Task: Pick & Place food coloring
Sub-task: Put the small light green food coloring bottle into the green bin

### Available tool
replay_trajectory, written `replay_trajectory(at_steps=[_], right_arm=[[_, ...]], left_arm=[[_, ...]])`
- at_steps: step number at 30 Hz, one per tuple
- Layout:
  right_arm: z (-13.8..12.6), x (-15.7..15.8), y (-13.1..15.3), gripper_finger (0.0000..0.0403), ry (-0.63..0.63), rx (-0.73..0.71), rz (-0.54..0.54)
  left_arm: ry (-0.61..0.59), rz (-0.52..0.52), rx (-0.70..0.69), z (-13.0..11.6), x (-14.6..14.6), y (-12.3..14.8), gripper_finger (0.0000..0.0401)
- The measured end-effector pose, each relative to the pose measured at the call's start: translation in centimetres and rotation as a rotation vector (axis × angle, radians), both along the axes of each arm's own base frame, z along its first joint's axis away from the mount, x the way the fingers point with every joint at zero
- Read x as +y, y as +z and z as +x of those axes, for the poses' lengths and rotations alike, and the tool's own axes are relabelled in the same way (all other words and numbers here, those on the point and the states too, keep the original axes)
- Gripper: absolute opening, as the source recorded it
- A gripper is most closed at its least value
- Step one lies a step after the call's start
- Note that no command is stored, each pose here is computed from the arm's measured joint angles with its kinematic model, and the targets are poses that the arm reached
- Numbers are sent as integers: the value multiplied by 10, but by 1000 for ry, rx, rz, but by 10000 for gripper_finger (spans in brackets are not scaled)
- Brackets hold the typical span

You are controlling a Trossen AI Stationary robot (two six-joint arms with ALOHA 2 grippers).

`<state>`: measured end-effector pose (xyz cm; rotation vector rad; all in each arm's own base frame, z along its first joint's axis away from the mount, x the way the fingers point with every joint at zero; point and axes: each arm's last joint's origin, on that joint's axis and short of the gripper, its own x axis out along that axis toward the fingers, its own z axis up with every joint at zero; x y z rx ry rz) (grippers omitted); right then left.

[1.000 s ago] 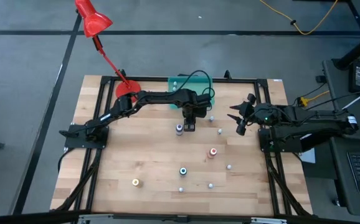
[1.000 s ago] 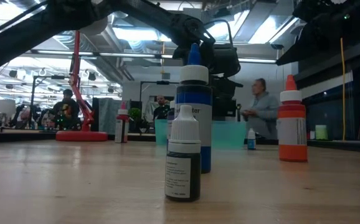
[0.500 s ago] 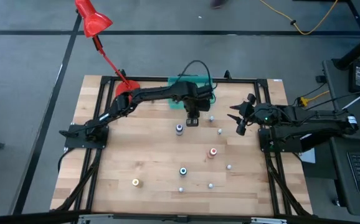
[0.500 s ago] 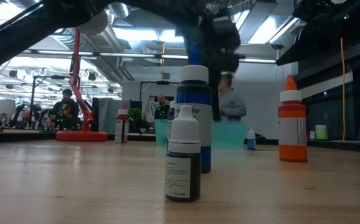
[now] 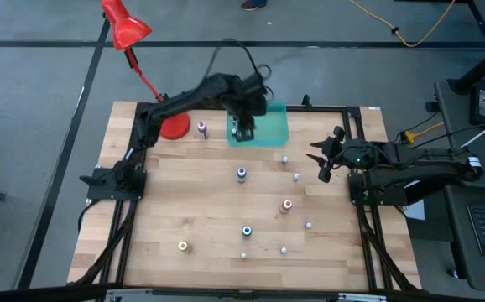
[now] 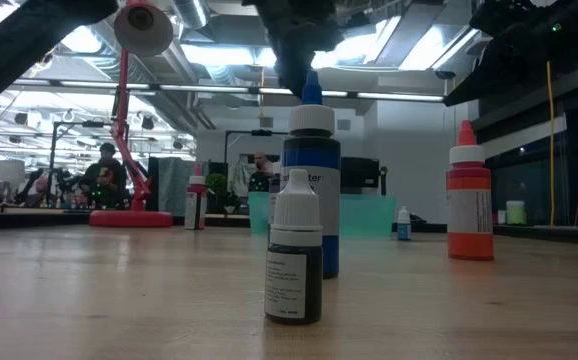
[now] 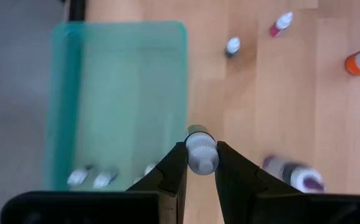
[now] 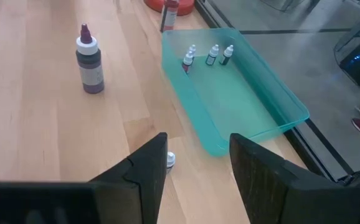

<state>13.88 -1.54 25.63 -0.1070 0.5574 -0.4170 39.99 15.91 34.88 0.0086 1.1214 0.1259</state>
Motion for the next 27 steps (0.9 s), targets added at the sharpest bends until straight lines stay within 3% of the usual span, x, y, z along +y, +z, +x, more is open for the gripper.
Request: replay_trajectory(at_steps=[10, 20, 27], right_arm=[[0, 0, 0, 175, -1, 0, 2], [0, 0, 0, 175, -2, -1, 2], [0, 0, 0, 175, -1, 0, 1]], left_arm=[[-3, 10, 70, -30, 27, 9, 58], [-17, 44, 35, -36, 52, 6, 58], [-28, 23, 106, -25, 82, -34, 58]])
